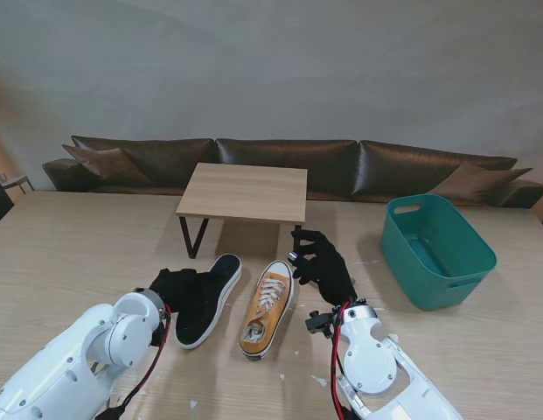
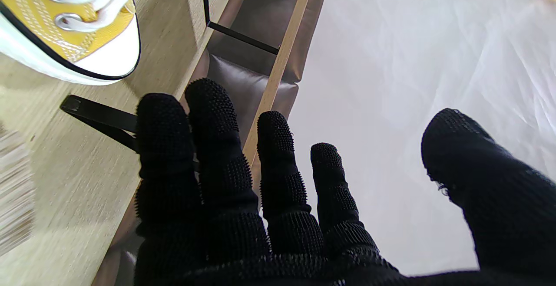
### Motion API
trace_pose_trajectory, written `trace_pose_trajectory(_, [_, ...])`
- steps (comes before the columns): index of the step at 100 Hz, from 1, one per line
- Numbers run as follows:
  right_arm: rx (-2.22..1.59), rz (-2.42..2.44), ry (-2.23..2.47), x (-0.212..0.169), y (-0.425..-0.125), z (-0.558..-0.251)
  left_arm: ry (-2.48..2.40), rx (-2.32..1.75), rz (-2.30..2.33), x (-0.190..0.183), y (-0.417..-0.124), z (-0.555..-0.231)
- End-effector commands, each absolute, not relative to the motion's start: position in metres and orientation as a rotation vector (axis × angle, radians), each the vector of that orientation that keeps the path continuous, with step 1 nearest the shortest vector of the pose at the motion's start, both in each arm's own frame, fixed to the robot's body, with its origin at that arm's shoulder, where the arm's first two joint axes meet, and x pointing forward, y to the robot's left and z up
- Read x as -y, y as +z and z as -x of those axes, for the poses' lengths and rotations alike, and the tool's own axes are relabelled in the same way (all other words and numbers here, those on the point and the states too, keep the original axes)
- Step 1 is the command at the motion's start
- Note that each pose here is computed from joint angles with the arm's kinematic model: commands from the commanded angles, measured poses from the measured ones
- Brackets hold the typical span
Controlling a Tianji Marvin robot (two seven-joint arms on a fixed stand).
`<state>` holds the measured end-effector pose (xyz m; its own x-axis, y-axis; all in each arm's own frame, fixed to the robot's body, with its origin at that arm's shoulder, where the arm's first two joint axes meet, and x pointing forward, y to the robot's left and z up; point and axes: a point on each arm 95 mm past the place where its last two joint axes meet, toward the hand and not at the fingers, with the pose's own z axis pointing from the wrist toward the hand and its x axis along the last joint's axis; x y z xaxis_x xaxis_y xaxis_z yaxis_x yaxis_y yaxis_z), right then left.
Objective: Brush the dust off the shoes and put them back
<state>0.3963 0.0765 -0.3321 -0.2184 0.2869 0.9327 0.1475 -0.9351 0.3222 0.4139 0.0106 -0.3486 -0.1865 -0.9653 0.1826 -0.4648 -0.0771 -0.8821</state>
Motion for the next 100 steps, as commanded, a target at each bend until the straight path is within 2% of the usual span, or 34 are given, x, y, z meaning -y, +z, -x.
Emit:
trace_pose_trajectory(1, [-0.547,-1.919,2.326,-0.080,-0.334,-0.394,-1.049,-1.775,1.674,-0.022,-0.399,-0.392])
trace_pose_trajectory(26, [-0.540,-1.933,2.324,-0.080,-0.334,-0.394,-1.026,-1.766,1.698,-0.023,-0.401,-0.388])
trace_pose_trajectory(67, [-0.542,-1.935,2.324,-0.080,-0.335,-0.394,-1.191,-1.628,1.607,-0.028,-0.370,-0.380])
trace_pose_trajectory(100, [-0.547,-1.942,2.319,-0.080,-0.336,-0.394,-1.269,-1.578,1.588,-0.029,-0.363,-0.383])
